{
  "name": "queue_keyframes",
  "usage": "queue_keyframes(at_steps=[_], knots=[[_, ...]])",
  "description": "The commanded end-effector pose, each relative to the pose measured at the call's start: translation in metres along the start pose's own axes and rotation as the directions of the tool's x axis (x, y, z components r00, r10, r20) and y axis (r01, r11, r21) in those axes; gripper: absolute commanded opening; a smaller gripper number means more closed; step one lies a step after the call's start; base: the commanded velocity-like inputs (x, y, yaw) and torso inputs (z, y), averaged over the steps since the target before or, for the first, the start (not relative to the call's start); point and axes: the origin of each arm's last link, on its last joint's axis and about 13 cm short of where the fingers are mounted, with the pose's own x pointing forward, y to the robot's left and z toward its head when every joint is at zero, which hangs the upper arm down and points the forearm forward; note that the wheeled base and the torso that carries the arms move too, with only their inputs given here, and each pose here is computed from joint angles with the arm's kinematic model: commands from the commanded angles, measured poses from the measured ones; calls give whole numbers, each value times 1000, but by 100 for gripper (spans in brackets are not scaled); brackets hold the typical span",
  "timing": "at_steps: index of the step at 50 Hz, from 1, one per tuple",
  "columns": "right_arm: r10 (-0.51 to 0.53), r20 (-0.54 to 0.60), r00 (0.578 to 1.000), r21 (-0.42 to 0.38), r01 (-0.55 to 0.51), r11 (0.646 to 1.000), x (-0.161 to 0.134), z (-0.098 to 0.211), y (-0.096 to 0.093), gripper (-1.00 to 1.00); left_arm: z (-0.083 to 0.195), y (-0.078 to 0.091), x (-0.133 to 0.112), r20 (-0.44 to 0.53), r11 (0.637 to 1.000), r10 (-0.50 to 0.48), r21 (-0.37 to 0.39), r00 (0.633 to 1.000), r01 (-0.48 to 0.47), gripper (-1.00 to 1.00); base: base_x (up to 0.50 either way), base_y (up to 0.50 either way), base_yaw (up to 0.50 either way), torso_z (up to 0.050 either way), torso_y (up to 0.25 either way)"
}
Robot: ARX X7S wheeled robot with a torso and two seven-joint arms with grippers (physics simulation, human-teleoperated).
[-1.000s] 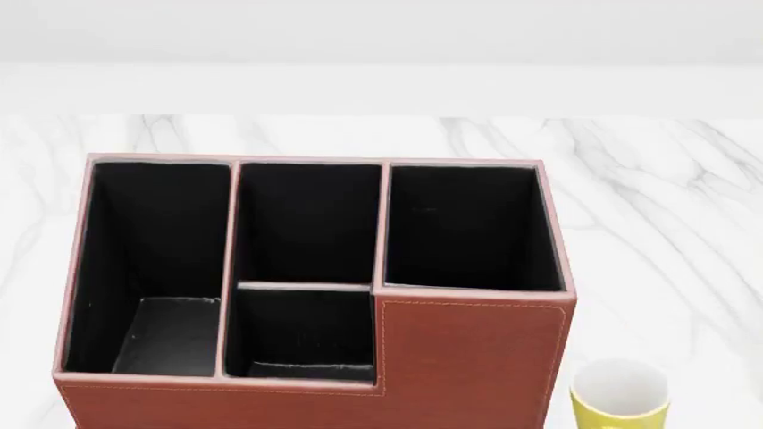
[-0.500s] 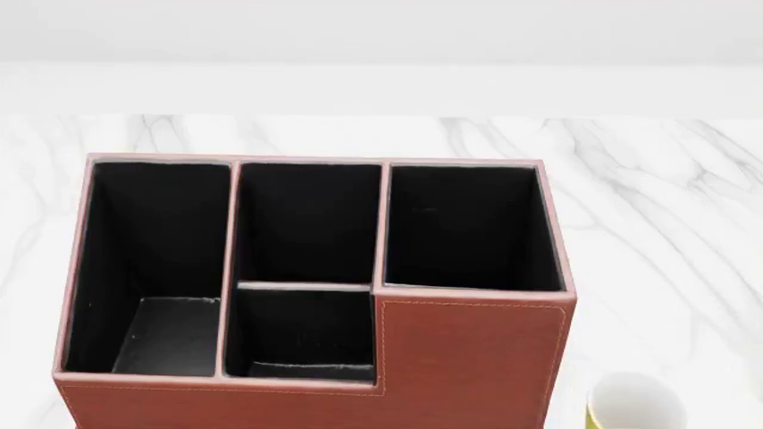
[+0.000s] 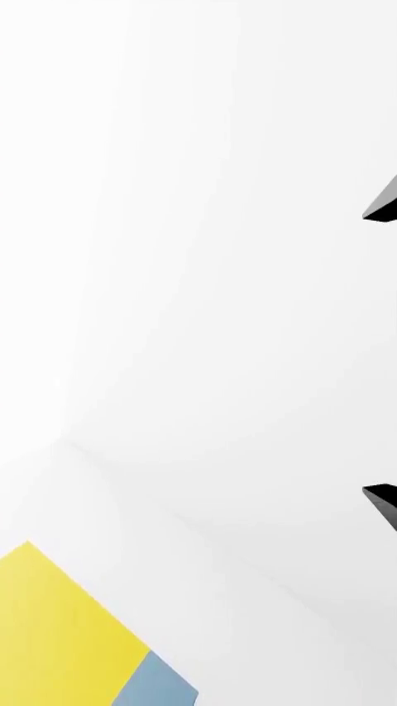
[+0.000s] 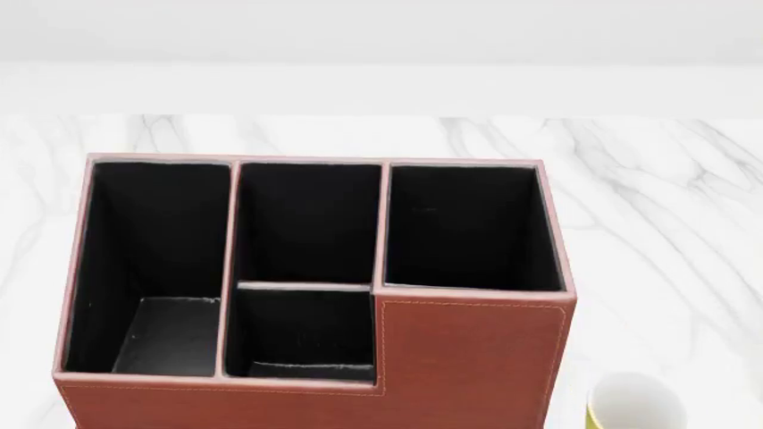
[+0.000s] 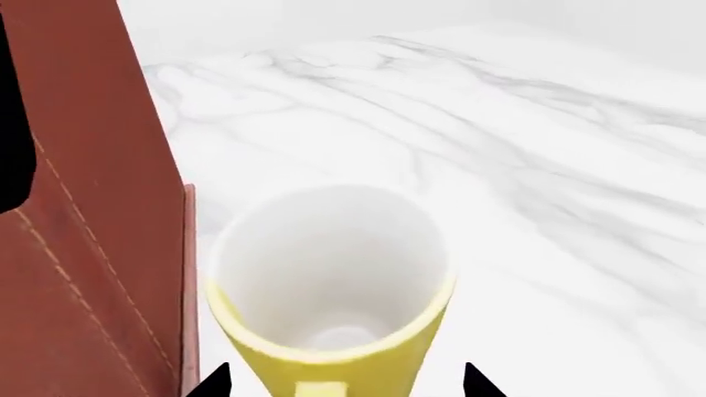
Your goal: Pick up the yellow and white mug and place it to the right of the caddy.
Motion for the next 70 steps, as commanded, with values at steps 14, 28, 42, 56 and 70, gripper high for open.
queue_keyframes(at_steps=[14, 28, 42, 56, 70], knots=[[-17, 48, 999, -33, 19, 999, -17, 7, -4, 100, 0, 0, 0, 0, 1000, -2, 0, 1000, 2, 100, 0, 0, 0, 0, 0], [31, 161, 986, -19, -28, 999, -27, 28, -3, 100, 0, 0, -1, -4, 1000, -6, 1, 1000, 6, 100, 0, 0, 0, 0, 0], [32, 257, 966, 10, -36, 999, -42, 55, -7, 100, 0, 1, 1, -4, 1000, -1, 2, 1000, 1, 100, 0, 0, 0, 0, 0], [30, 305, 952, 32, -42, 999, -51, 68, -10, 100, 0, 0, 0, -5, 1000, -2, 3, 1000, 2, 100, 0, 0, 0, 0, 0], [63, 408, 911, 19, -77, 997, -74, 96, -7, 100, 0, 0, -1, -4, 1000, -4, 2, 1000, 4, 100, 0, 0, 0, 0, 0]])
